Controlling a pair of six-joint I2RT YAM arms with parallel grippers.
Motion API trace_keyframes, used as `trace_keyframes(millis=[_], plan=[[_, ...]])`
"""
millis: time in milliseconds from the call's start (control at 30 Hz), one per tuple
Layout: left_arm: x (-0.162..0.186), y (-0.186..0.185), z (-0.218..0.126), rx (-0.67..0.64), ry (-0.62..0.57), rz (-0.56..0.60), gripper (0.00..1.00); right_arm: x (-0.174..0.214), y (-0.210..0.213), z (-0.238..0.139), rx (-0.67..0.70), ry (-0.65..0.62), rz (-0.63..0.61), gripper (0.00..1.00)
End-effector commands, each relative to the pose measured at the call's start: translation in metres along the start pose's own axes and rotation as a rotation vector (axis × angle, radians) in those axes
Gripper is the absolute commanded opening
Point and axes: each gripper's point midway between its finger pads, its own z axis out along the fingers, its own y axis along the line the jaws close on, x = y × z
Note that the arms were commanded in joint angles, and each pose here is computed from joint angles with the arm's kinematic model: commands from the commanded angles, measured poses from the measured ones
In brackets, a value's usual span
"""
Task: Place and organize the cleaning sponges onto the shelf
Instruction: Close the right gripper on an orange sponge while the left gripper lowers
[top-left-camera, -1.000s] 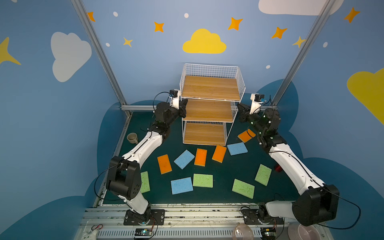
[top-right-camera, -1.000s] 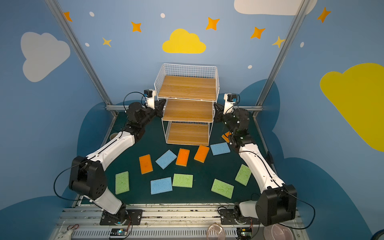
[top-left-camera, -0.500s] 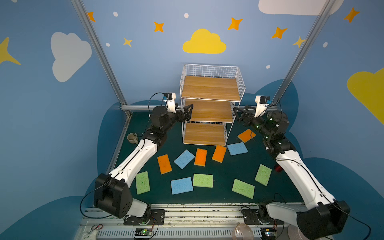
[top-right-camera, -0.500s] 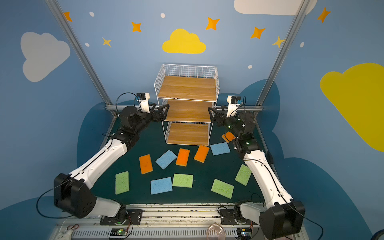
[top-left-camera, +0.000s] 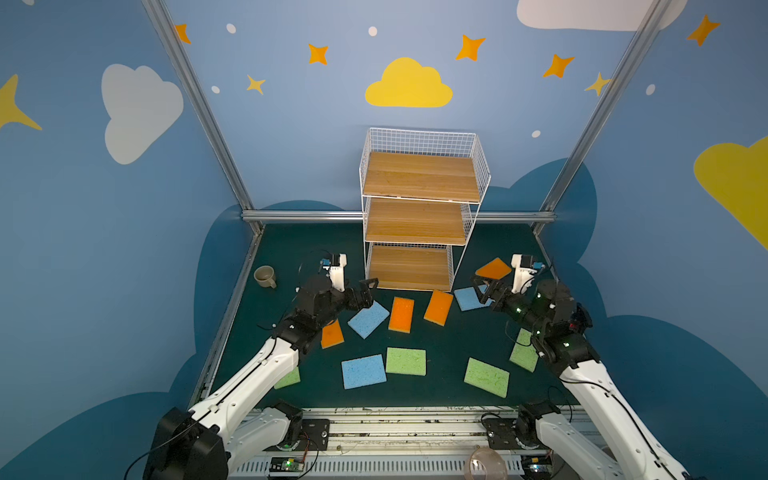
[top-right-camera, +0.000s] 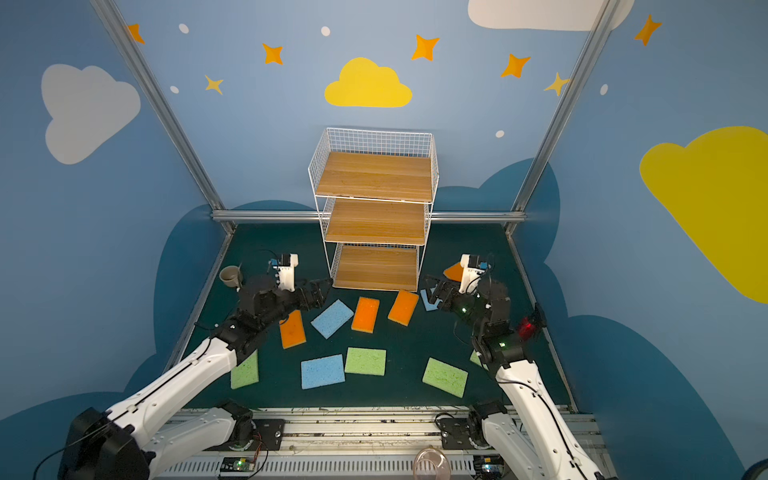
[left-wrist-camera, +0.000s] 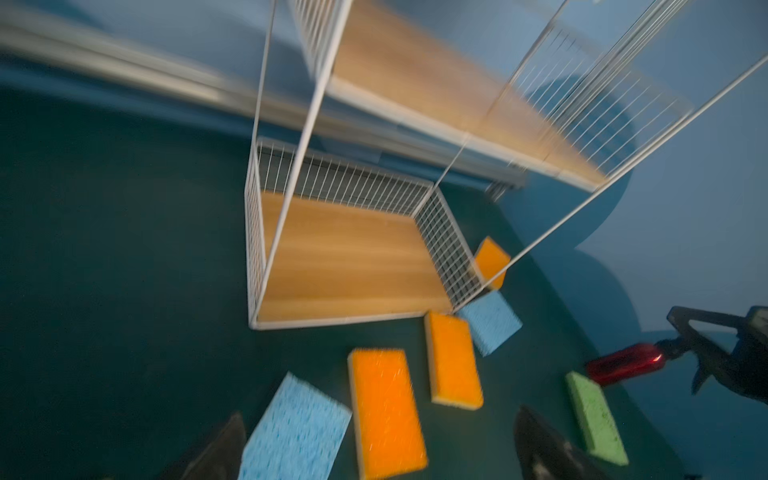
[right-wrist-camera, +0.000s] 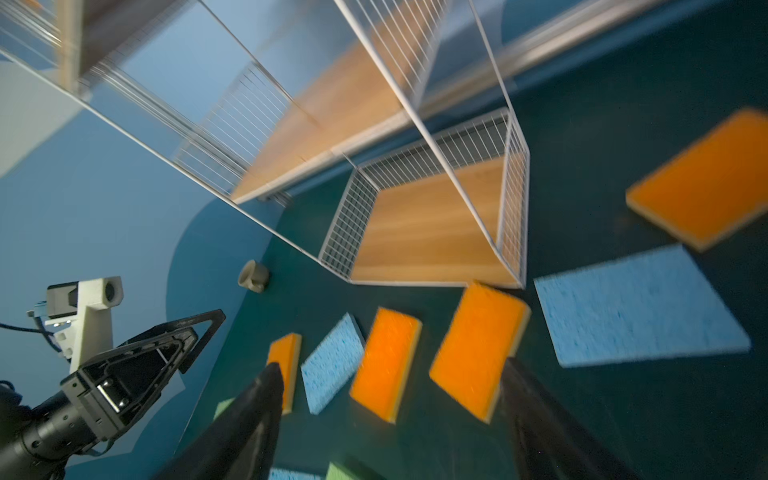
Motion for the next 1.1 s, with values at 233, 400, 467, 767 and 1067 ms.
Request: trace_keyframes(millis=[233,400,467,767,1067], plan=[[0.049,0.016,0.033,-0.002,0.083,-0.097,0.99,0.081,-0.045,0.043,0.059,0.223,0.323,0.69],[0.062,0.016,0.045,0.025,0.113,-0.118,0.99,0.104,-0.046,0.064,0.058,0.366,0.419,0.64],[0.064,0.018,0.046,0.025,0.114,-0.123,1.0,0.108,-0.047,0.07,0.048,0.377,0.437,0.61],[0.07,0.028,0.04,-0.02,0.102,-0.13,1.0,0.121,-0.057,0.087,0.092,0.426,0.434,0.5],[0.071,0.03,0.029,-0.038,0.116,-0.138,0.99,0.118,-0.069,0.106,0.152,0.423,0.423,0.44]])
